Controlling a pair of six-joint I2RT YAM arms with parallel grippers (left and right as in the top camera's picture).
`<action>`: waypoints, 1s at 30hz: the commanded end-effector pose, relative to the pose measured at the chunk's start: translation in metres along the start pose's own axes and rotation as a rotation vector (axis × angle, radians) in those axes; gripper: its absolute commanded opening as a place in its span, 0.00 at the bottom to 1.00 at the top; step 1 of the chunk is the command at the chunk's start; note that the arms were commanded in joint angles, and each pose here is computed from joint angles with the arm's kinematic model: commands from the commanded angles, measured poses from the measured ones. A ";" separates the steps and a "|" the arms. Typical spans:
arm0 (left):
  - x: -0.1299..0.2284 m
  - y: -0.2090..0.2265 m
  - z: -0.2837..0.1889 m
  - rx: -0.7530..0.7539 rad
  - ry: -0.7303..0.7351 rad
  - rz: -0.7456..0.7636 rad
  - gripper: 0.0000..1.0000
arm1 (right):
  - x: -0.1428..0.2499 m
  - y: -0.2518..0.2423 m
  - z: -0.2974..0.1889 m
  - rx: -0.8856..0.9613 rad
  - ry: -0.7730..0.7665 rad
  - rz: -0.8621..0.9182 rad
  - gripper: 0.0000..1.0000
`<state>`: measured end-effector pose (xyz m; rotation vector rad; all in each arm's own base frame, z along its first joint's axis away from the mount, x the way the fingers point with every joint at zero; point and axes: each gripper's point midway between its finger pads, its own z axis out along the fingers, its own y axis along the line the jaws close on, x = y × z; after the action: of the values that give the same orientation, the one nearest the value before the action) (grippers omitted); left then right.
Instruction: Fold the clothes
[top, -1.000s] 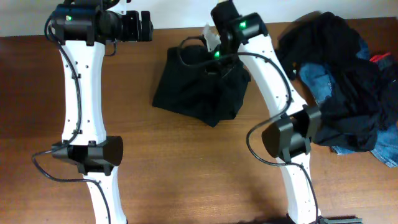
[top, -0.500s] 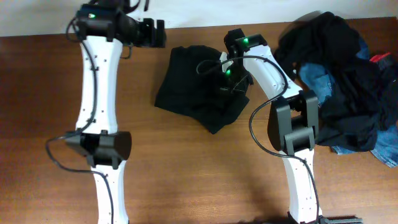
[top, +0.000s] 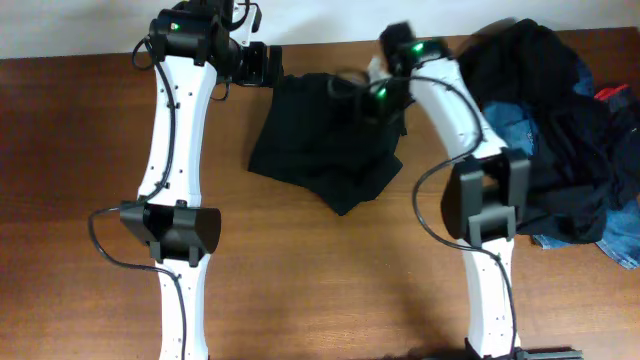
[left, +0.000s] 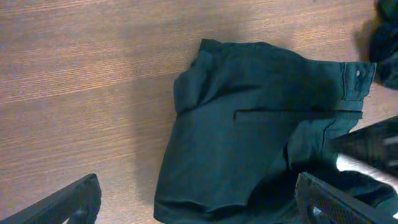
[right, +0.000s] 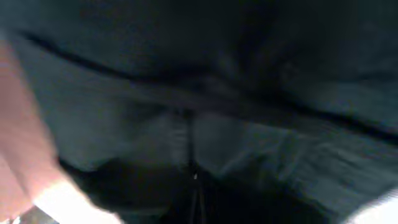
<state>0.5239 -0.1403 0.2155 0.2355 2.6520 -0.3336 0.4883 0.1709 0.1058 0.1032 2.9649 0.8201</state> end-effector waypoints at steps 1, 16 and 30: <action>0.003 -0.001 0.006 0.010 0.018 -0.012 0.99 | -0.019 0.022 -0.080 -0.059 -0.164 0.009 0.04; 0.010 -0.045 0.009 0.114 0.028 0.214 0.99 | -0.008 -0.072 -0.083 0.155 -0.108 0.155 0.21; 0.047 -0.094 0.096 0.055 0.155 0.421 0.73 | -0.014 -0.129 -0.164 0.125 -0.247 0.268 0.70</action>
<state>0.4980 -0.2522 0.1520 0.8208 2.6301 -0.3128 0.4883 0.0038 0.1473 0.5443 2.8835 0.5986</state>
